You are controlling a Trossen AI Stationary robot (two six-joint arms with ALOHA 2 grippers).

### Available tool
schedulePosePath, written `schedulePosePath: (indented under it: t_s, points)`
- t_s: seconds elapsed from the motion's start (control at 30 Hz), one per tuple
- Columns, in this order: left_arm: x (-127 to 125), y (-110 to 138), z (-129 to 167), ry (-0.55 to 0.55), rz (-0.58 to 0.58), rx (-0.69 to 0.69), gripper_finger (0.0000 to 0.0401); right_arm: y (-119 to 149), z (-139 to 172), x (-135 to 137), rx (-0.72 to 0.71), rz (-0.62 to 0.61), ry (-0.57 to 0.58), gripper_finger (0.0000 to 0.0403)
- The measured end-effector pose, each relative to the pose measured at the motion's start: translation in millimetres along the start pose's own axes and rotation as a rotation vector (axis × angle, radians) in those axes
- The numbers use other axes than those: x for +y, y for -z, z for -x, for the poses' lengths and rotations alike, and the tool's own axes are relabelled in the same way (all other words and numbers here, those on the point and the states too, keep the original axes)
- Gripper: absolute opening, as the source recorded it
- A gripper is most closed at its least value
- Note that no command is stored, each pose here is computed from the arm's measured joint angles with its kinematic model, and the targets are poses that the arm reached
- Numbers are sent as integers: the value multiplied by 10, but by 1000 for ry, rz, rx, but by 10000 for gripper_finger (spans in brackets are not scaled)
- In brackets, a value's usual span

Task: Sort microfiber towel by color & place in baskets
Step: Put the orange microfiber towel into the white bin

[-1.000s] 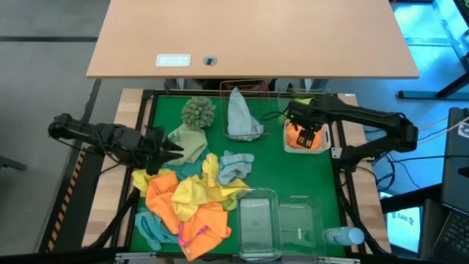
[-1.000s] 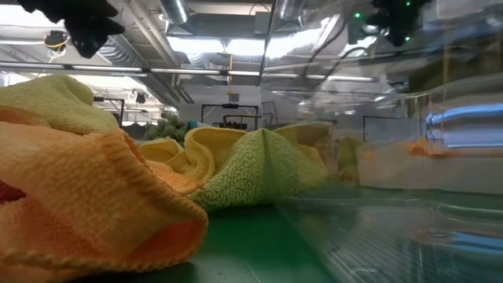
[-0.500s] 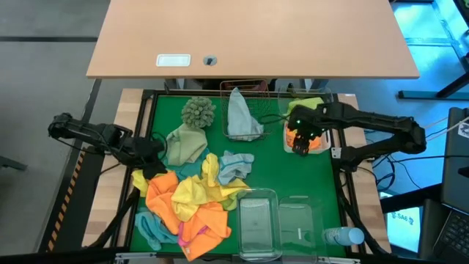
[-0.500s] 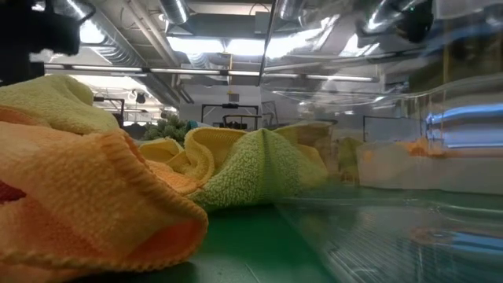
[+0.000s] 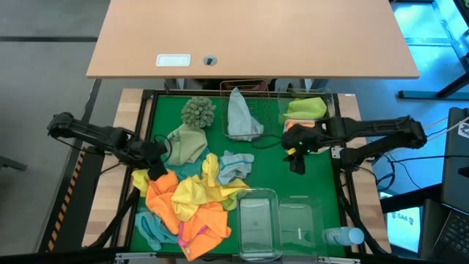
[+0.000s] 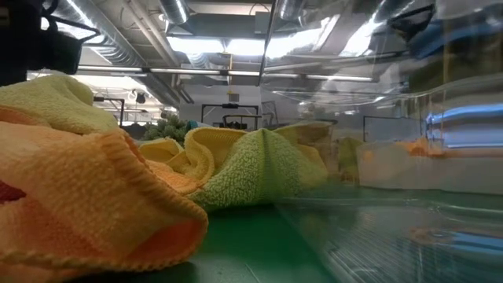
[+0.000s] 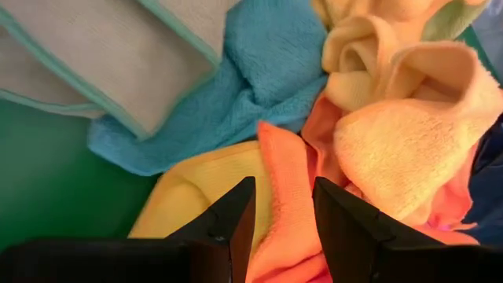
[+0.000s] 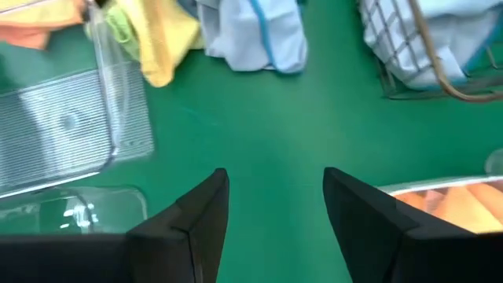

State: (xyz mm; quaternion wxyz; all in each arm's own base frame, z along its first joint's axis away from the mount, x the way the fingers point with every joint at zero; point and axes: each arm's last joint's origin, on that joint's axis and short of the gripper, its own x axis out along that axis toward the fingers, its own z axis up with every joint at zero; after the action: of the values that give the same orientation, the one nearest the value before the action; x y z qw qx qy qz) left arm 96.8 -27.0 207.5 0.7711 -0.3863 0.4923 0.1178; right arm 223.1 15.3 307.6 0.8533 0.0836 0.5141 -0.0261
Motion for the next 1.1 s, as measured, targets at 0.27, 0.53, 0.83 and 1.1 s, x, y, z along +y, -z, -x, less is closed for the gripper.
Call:
schedulePosePath:
  t_s: [0.27,0.53,0.83,1.1]
  points:
    - [-34,-15,-96,-30,14,62,123,6,1,139,-23,44,-35,205]
    - [-63,-22,-170,-45,21,127,123,2,1,168,-33,54,-43,205]
    - [-138,-54,-262,-11,22,180,124,-2,1,164,-35,52,-42,205]
    - [-167,-72,-312,-4,-43,191,81,-23,0,170,-57,52,-48,205]
